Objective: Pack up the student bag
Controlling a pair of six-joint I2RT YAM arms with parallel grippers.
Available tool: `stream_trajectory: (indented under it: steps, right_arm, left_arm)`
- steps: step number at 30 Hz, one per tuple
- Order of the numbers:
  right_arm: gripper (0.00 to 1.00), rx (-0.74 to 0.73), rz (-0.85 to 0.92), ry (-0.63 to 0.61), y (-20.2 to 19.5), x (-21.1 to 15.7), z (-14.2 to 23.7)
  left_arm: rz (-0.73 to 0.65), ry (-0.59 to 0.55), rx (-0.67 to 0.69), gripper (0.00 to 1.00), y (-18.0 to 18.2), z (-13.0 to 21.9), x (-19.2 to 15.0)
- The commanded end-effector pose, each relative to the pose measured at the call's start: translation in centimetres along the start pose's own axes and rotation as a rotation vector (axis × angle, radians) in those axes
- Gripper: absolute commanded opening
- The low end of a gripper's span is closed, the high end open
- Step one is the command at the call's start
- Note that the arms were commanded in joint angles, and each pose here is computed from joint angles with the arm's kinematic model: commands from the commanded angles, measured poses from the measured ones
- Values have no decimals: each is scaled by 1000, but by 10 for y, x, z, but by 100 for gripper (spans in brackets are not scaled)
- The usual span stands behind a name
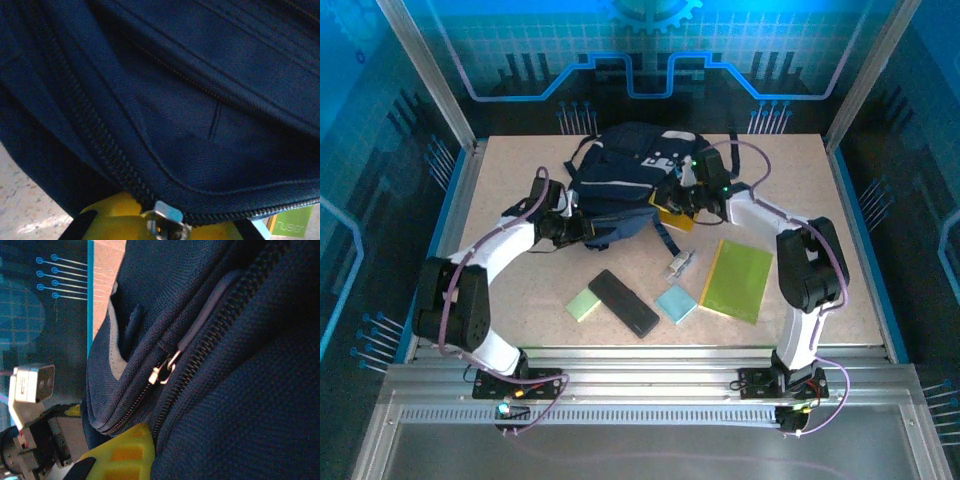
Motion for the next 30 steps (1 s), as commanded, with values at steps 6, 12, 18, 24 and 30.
stream_trajectory:
  steps: [6, 12, 18, 24, 30]
  right_arm:
    - [0, -156, 98, -106, -26, 80, 0]
    - [65, -171, 17, -81, -35, 90, -7]
    - [84, -243, -4, -92, -37, 61, 31]
    - [88, -206, -115, -71, -43, 5, 52]
    - [88, -45, -335, -73, -41, -31, 23]
  left_arm:
    - [4, -20, -1, 0, -31, 20, -36]
    - [-47, 34, -88, 0, -71, -2, -39]
    - [-83, 60, -159, 0, -106, -34, -28]
    - [-114, 71, -205, 0, -131, -44, -24]
    - [-128, 115, -201, 0, -137, -48, -41]
Point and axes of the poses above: each hand's point on the last joint's axis, 136 mm out from that joint toward the fingers, its own z axis back along the fingers, its own y axis along the line the jaws close on, x = y × z, the point moved 4 cm from there along z, back along the fingers, and after that the axes turned 7 degrees about z, right-handed, at the moved point
